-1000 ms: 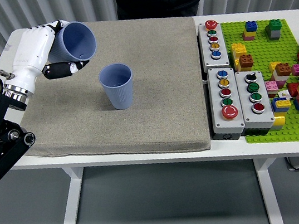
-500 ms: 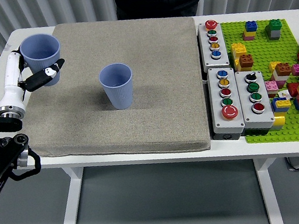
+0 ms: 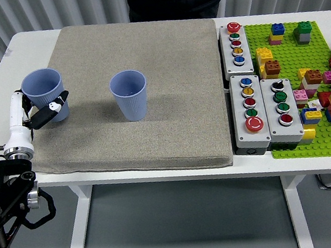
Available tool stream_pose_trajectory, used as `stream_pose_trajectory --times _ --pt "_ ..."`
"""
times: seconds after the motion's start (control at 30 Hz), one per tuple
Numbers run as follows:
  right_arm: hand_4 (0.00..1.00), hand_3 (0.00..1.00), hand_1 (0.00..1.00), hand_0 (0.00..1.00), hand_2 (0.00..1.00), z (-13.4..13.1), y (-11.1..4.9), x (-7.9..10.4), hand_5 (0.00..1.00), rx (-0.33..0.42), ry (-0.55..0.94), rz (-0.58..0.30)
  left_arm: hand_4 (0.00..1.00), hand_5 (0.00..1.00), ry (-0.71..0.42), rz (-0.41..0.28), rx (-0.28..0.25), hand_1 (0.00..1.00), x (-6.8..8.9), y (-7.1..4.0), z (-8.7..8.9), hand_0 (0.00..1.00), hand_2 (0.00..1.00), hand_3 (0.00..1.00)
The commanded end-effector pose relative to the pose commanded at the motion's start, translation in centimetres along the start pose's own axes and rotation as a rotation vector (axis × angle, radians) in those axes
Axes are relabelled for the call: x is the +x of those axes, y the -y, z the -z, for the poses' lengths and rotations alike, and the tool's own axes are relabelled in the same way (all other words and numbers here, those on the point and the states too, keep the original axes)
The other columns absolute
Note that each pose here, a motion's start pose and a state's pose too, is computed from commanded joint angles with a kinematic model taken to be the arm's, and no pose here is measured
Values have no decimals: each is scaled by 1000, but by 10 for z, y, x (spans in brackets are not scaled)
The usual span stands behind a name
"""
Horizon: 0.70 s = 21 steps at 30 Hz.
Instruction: Pick cup pour cup place
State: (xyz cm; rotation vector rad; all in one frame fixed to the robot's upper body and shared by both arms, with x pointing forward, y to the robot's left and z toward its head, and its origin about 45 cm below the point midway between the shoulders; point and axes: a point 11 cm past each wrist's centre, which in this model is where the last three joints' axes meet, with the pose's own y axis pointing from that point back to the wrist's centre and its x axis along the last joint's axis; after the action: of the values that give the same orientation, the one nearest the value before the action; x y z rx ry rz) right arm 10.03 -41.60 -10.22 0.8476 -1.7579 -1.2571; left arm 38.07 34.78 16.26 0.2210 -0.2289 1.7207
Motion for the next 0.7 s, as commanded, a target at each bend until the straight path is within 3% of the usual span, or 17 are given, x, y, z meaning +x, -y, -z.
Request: stream_pose_trajectory --times 0.37,0.4,0.7 --pt "316 700 689 721 735 -1 0 -1 304 -1 2 2 850 224 -76 -34 -2 616 4 -9 9 620 624 601" --pt "314 699 689 721 735 -1 0 -1 304 -1 3 2 865 300 -79 -34 1 633 3 -9 10 637 651 610" --pt "314 699 689 721 735 1 0 -2 304 1 2 4 872 335 -51 -13 20 644 -2 -11 17 644 665 616"
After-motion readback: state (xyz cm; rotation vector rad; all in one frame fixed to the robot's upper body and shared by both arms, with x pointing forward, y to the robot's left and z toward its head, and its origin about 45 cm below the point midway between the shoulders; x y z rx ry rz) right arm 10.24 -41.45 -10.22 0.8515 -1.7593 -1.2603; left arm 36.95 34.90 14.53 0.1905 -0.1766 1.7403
